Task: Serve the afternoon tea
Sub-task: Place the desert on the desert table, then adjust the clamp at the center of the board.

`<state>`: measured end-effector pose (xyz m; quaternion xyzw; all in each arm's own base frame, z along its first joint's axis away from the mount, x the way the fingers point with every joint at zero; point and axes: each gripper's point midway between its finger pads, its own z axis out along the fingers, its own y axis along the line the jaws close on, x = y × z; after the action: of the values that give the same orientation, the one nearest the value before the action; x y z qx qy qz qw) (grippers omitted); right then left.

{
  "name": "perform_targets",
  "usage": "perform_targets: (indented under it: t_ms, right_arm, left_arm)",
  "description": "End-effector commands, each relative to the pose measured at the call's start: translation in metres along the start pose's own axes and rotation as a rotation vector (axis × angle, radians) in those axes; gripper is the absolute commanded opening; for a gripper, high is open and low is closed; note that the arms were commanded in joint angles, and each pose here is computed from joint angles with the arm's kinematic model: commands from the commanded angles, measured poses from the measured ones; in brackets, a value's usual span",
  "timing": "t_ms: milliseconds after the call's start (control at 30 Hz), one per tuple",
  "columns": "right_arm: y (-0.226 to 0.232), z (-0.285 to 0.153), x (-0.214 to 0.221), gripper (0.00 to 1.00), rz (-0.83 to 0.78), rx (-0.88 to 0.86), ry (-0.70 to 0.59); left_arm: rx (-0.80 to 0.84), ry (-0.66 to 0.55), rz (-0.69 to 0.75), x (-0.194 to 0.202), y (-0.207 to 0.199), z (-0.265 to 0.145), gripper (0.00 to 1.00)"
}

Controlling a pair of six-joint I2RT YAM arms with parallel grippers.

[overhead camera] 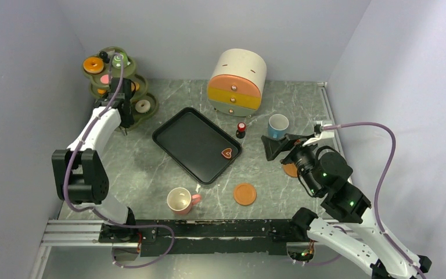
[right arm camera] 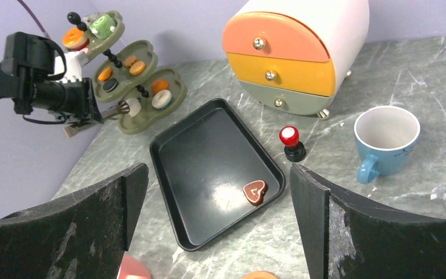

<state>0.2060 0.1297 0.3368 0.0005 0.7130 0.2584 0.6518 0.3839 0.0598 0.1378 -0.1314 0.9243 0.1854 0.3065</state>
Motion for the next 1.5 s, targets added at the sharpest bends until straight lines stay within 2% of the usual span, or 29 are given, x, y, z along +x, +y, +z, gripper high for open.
perform_targets:
  t_ms: [0, 433, 600, 767, 1033, 1267, 1467]
  right_arm:
    - [0.004, -0.002, -0.008, 0.96, 0.013, -0.015, -0.019]
    - [0.007, -0.005, -0.008, 0.96, 0.033, -0.041, -0.023]
    - [0.009, -0.005, -0.009, 0.96, 0.035, -0.045, -0.016]
    - [0.009, -0.006, -0.011, 0.96, 0.042, -0.050, -0.030]
    - [0.008, -0.007, -0.009, 0.96, 0.048, -0.049, -0.026]
    - [0.004, -0.005, -0.005, 0.96, 0.041, -0.032, -0.021]
    - [0.005, -0.002, 0.004, 0.96, 0.053, -0.035, -0.007]
  left_arm:
    - [0.067, -0.019, -0.058, -0.005, 0.000, -0.030, 0.42]
    - [0.107, 0.046, -0.103, 0.045, 0.019, -0.079, 0.37]
    - [0.125, 0.091, -0.082, 0.070, 0.022, -0.096, 0.39]
    - [0.220, 0.153, -0.109, 0.096, 0.005, -0.102, 0.38]
    - [0.288, 0.232, -0.144, 0.134, -0.028, -0.091, 0.37]
    - [0.227, 0.257, -0.040, 0.164, -0.059, -0.083, 0.42]
    - [0.206, 0.317, -0.091, 0.185, -0.074, -0.064, 0.41]
